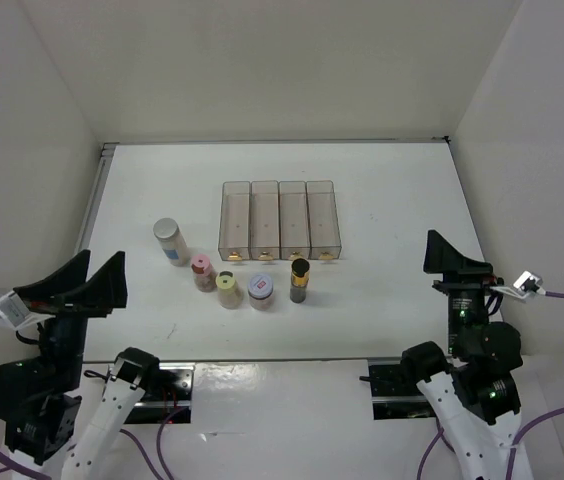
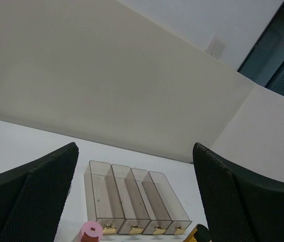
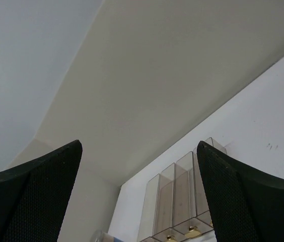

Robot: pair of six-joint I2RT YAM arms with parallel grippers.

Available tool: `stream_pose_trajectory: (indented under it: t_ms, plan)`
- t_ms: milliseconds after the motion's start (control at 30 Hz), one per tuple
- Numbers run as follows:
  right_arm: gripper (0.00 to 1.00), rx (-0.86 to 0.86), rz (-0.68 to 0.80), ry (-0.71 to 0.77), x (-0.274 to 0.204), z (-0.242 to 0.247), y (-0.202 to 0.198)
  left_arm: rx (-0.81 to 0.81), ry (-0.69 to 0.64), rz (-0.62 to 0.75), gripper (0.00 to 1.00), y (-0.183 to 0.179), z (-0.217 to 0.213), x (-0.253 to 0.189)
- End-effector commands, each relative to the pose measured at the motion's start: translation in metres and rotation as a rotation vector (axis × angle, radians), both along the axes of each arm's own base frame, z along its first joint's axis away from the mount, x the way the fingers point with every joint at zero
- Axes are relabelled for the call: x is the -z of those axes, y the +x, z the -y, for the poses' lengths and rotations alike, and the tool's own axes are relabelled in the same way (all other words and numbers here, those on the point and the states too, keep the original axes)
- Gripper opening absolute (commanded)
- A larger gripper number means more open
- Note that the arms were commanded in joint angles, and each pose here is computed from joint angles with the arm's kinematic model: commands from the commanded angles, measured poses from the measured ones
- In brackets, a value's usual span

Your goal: Organize the condiment bottles

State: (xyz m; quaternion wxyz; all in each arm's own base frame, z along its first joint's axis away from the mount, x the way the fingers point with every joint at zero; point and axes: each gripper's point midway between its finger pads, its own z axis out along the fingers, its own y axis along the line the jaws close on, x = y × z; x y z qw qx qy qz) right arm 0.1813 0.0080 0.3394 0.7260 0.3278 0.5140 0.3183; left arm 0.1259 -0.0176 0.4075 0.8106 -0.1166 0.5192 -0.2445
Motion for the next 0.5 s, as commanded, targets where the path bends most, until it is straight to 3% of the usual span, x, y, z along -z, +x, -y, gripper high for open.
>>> stream_pose_trajectory:
  t_ms: [0, 167, 233, 467]
  plan:
    - [0.99, -0.055, 0.176, -0.017, -0.038, -0.005, -0.022, -0.021, -0.105, 0.151, 1.00, -0.045, -0.022, -0.022]
    - [0.99, -0.116, 0.214, -0.063, -0.054, -0.021, -0.017, -0.017, -0.062, 0.111, 1.00, -0.035, -0.016, -0.027]
    - [0.99, -0.119, 0.225, -0.077, -0.074, -0.022, -0.017, -0.001, -0.006, 0.021, 1.00, -0.010, -0.004, -0.024]
    - [0.99, -0.223, 0.085, -0.312, -0.092, -0.065, 0.044, 0.033, 0.169, -0.313, 1.00, 0.079, 0.034, -0.009]
